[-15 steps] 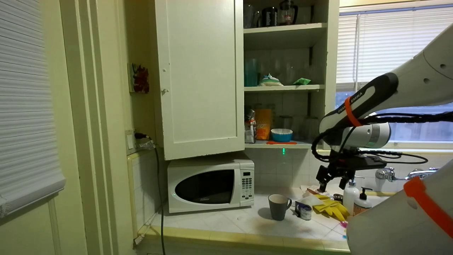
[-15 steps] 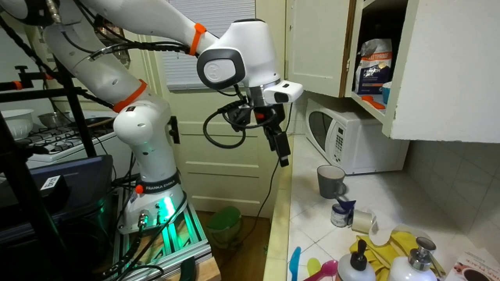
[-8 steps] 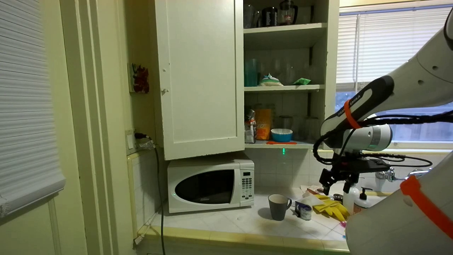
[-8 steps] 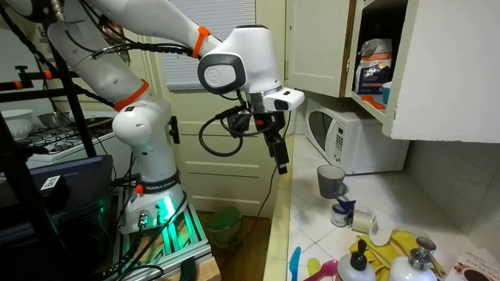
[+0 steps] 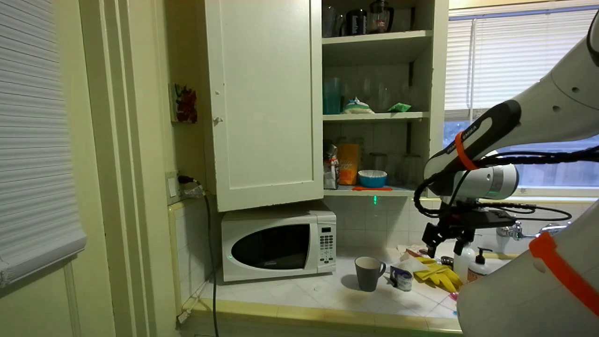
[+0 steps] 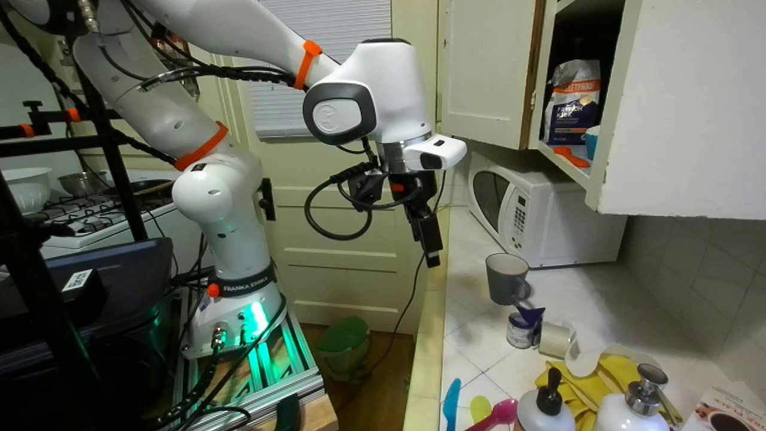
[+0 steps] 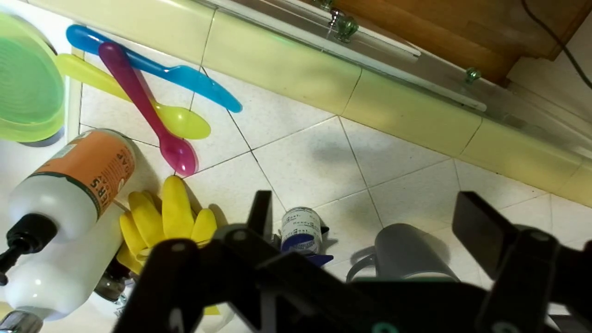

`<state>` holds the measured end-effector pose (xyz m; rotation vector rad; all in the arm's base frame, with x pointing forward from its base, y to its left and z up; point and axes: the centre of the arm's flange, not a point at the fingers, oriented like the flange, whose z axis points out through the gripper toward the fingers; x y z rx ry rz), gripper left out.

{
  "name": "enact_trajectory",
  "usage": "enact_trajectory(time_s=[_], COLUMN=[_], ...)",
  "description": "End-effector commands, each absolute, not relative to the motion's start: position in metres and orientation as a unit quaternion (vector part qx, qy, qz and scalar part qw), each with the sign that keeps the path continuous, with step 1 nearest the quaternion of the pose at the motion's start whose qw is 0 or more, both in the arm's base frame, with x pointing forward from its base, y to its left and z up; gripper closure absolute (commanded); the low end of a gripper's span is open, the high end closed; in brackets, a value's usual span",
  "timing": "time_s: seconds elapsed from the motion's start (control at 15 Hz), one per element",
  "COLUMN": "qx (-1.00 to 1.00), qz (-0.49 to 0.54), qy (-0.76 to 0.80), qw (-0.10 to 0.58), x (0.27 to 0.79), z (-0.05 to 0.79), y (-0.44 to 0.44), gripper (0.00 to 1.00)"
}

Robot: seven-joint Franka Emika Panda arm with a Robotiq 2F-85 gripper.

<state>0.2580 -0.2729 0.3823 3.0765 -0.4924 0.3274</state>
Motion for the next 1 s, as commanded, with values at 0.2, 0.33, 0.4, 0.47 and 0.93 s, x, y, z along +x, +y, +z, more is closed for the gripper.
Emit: enact_trajectory(time_s=[0.2, 0.33, 0.4, 0.47, 0.93], qx=[0.982, 0.982, 0.982, 0.982, 0.978], qz=[0.105, 0.105, 0.105, 0.095, 0.080], qy=[-0.157, -0.157, -0.157, -0.163, -0.193], qw=[0.004, 0.004, 0.004, 0.001, -0.003], x=[0.258, 0.258, 0.258, 0.256, 0.225], z=[0.382, 0.382, 0.382, 0.377, 0.348], y=[-0.273, -0.273, -0.273, -0.275, -0.300], gripper=[0.00, 0.00, 0.00, 0.00, 0.00])
